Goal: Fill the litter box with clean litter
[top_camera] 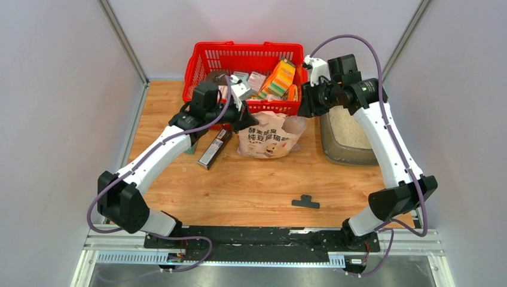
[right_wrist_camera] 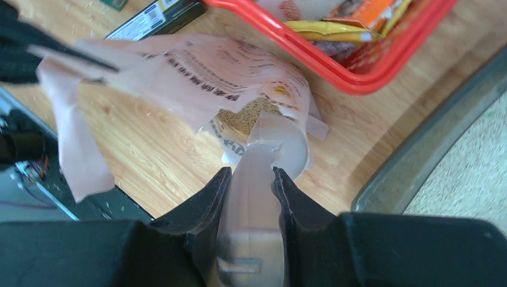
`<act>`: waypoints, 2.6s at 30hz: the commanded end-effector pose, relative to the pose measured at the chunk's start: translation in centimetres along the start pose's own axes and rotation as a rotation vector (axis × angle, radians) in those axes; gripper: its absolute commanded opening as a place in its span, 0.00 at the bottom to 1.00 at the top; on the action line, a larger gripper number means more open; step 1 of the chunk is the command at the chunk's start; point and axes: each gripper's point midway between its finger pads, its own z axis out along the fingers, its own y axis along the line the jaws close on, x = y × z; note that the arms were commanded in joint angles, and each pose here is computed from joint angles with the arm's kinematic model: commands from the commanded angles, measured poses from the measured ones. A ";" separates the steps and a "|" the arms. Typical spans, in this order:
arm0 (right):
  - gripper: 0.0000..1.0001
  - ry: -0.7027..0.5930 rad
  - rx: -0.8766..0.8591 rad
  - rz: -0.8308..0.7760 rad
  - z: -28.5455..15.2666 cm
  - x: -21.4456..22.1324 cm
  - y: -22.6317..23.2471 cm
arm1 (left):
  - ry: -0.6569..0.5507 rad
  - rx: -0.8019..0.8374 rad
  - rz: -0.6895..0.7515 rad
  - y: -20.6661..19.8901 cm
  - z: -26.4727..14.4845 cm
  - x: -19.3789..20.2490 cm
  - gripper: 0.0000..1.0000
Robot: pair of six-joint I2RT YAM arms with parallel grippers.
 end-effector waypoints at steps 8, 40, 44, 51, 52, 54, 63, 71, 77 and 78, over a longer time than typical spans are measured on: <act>0.00 -0.056 0.125 0.326 3.4 -1.8 -1.5 | -0.205 0.003 0.065 -2.6 -1.9 -6.2 0.00; 0.00 0.091 -0.222 0.390 14.5 7.1 2.8 | -0.213 -0.033 0.091 -1.1 -1.1 -6.7 0.00; 0.00 0.094 -0.263 0.409 14.0 6.6 3.4 | -0.207 -0.046 0.097 -0.8 -1.1 -6.7 0.00; 0.00 0.009 -0.338 0.601 12.5 3.2 2.3 | -0.194 -0.045 0.113 -0.9 -1.2 -6.6 0.00; 0.00 -0.002 -0.337 0.603 12.3 2.8 2.3 | -0.191 -0.043 0.114 -0.9 -1.2 -6.5 0.00; 0.00 -0.038 -0.331 0.614 11.5 1.4 2.0 | -0.189 -0.042 0.122 -1.0 -1.3 -6.5 0.00; 0.00 -0.132 -0.287 0.807 9.4 -0.9 -1.8 | -0.145 -0.055 0.226 -1.1 -2.3 -6.0 0.00; 0.00 -0.198 -0.403 0.885 6.7 -2.7 -3.1 | -0.072 -0.070 0.349 -1.3 -3.7 -4.8 0.00; 0.00 -0.204 -0.485 0.956 6.1 -2.1 -4.6 | -0.009 -0.073 0.428 -1.0 -4.2 -3.9 0.00; 0.00 -0.209 -0.498 0.955 5.9 -2.0 -4.8 | -0.008 -0.076 0.440 -1.0 -4.3 -4.0 0.00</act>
